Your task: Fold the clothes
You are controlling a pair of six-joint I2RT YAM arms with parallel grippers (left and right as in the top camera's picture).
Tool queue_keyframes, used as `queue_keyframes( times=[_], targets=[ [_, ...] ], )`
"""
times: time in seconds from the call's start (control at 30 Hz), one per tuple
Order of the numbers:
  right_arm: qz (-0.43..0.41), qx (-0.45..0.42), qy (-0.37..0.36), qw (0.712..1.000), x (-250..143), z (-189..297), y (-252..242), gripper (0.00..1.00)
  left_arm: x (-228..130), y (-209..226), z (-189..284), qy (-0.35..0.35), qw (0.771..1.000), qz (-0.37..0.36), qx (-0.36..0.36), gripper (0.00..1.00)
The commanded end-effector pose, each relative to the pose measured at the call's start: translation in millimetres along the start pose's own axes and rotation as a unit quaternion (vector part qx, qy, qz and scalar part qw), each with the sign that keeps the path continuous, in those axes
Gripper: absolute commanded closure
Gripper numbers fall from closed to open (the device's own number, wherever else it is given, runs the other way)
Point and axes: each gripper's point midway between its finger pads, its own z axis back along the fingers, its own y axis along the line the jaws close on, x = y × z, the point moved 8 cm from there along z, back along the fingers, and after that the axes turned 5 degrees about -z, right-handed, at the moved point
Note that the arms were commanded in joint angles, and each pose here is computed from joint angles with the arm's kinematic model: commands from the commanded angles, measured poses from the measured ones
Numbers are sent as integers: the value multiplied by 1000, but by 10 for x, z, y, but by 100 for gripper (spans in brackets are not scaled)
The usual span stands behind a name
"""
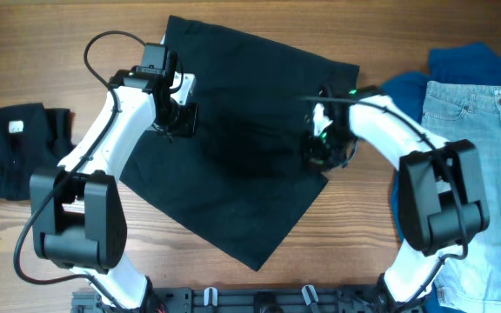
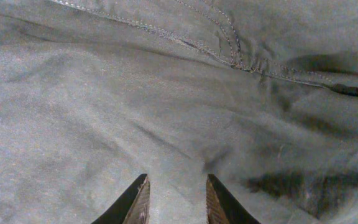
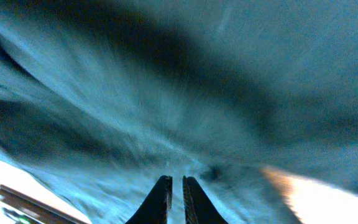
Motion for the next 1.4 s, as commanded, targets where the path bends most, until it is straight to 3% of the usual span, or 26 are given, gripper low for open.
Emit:
queue_keyframes(
  times=[0.0, 0.07, 0.17, 0.23, 0.33, 0.5, 0.57, 0.63, 0.7, 0.77, 0.83, 0.93, 1.1, 1.23, 1.37],
  targets=[
    [-48, -74, 7, 996, -132, -263, -240, 90, 70, -14, 147, -22, 1000, -3, -2, 60],
    [-79, -96, -4, 992, -147, -334, -364, 93, 123, -21, 234, -36, 999, -5, 0, 59],
    [-159, -224, -96, 957, 27, -166, -751, 95, 172, -36, 349, -53, 999, -7, 2, 56],
    [-194, -250, -144, 938, 231, 86, -988, 95, 173, -26, 370, -56, 998, -8, 9, 53],
    [-211, -196, -189, 939, 564, 482, -1212, 95, 171, 11, 371, -55, 998, -6, 28, 47],
    [-119, -64, -212, 968, 799, 1010, -978, 83, 232, 53, 376, -72, 996, -3, 49, 33],
    [-92, -30, -223, 970, 746, 1196, -836, 80, 286, 53, 353, -84, 995, -5, 46, 36],
    [-65, 14, -242, 968, 594, 1442, -656, 78, 339, 72, 251, -87, 995, -5, 46, 52],
    [-41, 57, -259, 963, 355, 1703, -481, 77, 401, 70, 37, -81, 996, -11, 25, 57],
    [-31, 65, -269, 960, 180, 1838, -392, 76, 457, 77, -123, -82, 996, -13, 13, 55],
    [-25, 65, -267, 961, 15, 1907, -331, 74, 512, 129, -342, -80, 997, -12, 20, 40],
    [-23, 61, -247, 967, -60, 1837, -291, 73, 577, 213, -549, -85, 996, -10, 40, 39],
    [-13, 55, -238, 970, -78, 1743, -199, 73, 539, 264, -691, -70, 997, -1, 15, 56],
    [-19, 55, -243, 968, -62, 1751, -198, 73, 537, 261, -671, -75, 996, 10, -46, 93],
    [-20, 47, -246, 968, -57, 1751, -212, 73, 607, 465, -448, -102, 993, 47, -40, 96]
  ],
)
